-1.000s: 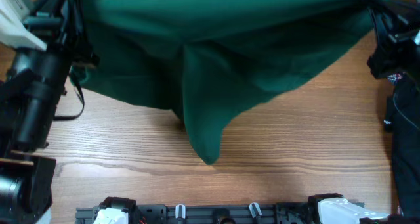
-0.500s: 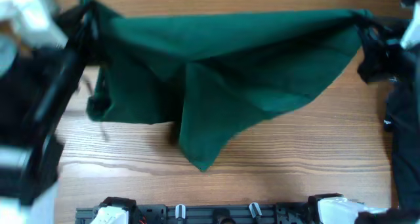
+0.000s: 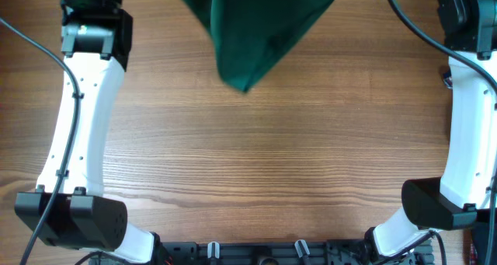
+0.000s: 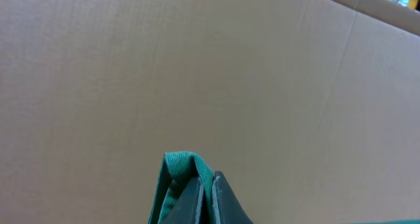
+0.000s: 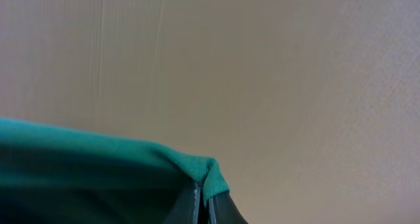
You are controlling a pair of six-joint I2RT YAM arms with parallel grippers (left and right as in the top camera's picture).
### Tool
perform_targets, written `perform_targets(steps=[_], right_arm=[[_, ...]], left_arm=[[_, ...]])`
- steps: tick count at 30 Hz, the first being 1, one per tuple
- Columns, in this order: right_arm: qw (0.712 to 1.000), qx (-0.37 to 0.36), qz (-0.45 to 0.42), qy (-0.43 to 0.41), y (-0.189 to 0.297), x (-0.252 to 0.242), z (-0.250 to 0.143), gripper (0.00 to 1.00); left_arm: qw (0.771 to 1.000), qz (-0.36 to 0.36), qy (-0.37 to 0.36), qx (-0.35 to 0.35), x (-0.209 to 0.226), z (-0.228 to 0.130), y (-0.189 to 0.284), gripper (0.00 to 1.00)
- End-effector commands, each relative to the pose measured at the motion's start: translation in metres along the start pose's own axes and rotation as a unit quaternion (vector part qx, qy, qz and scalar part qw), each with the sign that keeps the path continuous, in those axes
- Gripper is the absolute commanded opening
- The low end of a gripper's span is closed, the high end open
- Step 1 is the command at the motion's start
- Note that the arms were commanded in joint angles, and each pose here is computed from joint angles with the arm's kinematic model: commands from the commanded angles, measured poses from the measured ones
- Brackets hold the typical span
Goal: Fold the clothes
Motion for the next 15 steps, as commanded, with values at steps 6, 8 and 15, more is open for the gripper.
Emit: perform_targets(steps=[6,8,15], right_arm=[[0.992,0.092,-0.035,0.077,0.009,-0.031,-0.037,0.04],[0.992,0.097,-0.038,0.073,0.012,-0.035,-0.038,0.04],[0.995,0.095,-0.042,-0.004,0.095,-0.026,-0.002,0.04]], left_arm=[[0.987,0.048,-0.004,0.156,0.055,-0.052,0.018,0.04],[0.989,0.053,-0.007,0.141,0.058,-0.04,0.02,0.04],[0.996,0.024,-0.011,0.087,0.013,0.068,0.083,0.04]])
Point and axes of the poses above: each gripper's point midway between its finger pads, its own y axis back along the fingers, its own x axis along the line the jaws close on, z = x × y, the point moved 3 cm from there along y, back along the fingers, and after that the axes turned 9 degrees about -y, right-handed, at the moved point
